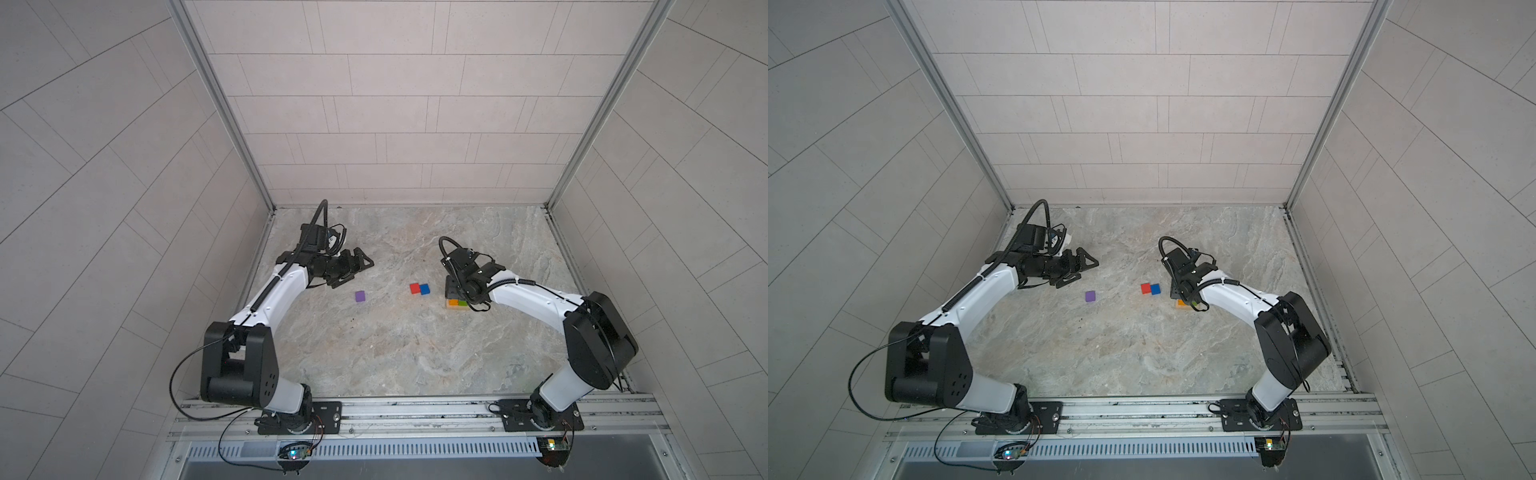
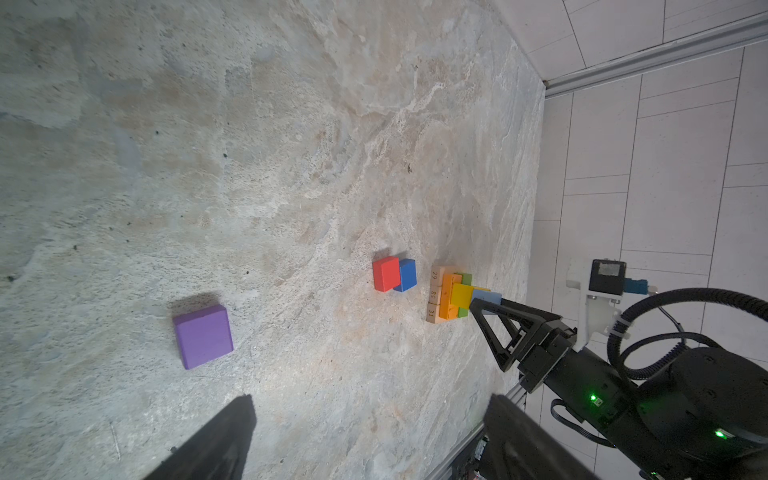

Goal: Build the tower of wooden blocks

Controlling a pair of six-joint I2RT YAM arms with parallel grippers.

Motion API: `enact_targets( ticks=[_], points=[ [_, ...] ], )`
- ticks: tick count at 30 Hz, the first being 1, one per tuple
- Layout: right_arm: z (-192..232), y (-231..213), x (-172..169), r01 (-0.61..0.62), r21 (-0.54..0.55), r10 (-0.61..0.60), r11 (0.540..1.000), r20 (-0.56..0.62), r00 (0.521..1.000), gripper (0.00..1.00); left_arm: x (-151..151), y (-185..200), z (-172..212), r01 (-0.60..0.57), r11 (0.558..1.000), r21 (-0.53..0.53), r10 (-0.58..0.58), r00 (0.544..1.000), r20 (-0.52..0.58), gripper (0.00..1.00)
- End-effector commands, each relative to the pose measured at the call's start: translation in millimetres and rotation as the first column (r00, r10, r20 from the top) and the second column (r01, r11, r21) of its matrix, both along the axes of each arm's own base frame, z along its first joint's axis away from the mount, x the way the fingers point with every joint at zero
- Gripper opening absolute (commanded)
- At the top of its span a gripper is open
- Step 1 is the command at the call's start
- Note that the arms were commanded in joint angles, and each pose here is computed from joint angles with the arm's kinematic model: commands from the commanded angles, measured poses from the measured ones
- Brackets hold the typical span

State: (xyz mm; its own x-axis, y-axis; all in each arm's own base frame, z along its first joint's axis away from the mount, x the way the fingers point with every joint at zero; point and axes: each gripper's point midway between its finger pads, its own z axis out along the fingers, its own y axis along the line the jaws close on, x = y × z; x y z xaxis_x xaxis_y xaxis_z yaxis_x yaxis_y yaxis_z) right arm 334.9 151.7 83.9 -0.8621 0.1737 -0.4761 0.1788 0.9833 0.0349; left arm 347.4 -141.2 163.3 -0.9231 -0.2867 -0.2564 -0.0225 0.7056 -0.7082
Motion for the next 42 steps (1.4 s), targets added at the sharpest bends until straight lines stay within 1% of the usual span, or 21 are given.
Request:
enact_targets(
  ticks=[1,5,14,21,36,42],
  points=[
    [-4.5,-8.2,-3.4,0.014,-0.034,-0.015,0.999,-0.02,1.0,0.68,-1.0,-1.0,2.3,0.009,1.0,0.003,-0.009,1.0,0.017,0.93],
    [-0.8,-9.2,-2.1,0.014,-0.038,-0.014,0.999,-0.012,1.0,0.67,-1.2,-1.0,3.2,0.009,1.0,0.003,-0.009,1.0,0.019,0.93],
    [4.0,-9.4,-1.0,0.006,-0.042,-0.006,0.999,0.0,1.0,0.57,-0.9,-0.9,2.9,0.009,1.0,0.004,-0.009,1.0,0.018,0.93],
    [4.0,-7.8,0.4,0.005,-0.038,-0.005,0.999,-0.001,1.0,0.57,-1.2,-1.1,2.5,0.009,1.0,0.003,-0.01,1.0,0.017,0.93],
    [0.9,-6.0,0.4,0.004,-0.033,-0.004,0.999,-0.009,1.0,0.64,-1.5,-1.4,3.2,0.01,1.0,0.003,-0.01,1.0,0.019,0.93],
    [5.0,-5.9,1.4,0.004,-0.029,-0.004,1.0,0.002,1.0,0.63,-1.0,-0.7,4.1,0.008,1.0,0.003,-0.008,1.0,0.022,0.93]
  ],
)
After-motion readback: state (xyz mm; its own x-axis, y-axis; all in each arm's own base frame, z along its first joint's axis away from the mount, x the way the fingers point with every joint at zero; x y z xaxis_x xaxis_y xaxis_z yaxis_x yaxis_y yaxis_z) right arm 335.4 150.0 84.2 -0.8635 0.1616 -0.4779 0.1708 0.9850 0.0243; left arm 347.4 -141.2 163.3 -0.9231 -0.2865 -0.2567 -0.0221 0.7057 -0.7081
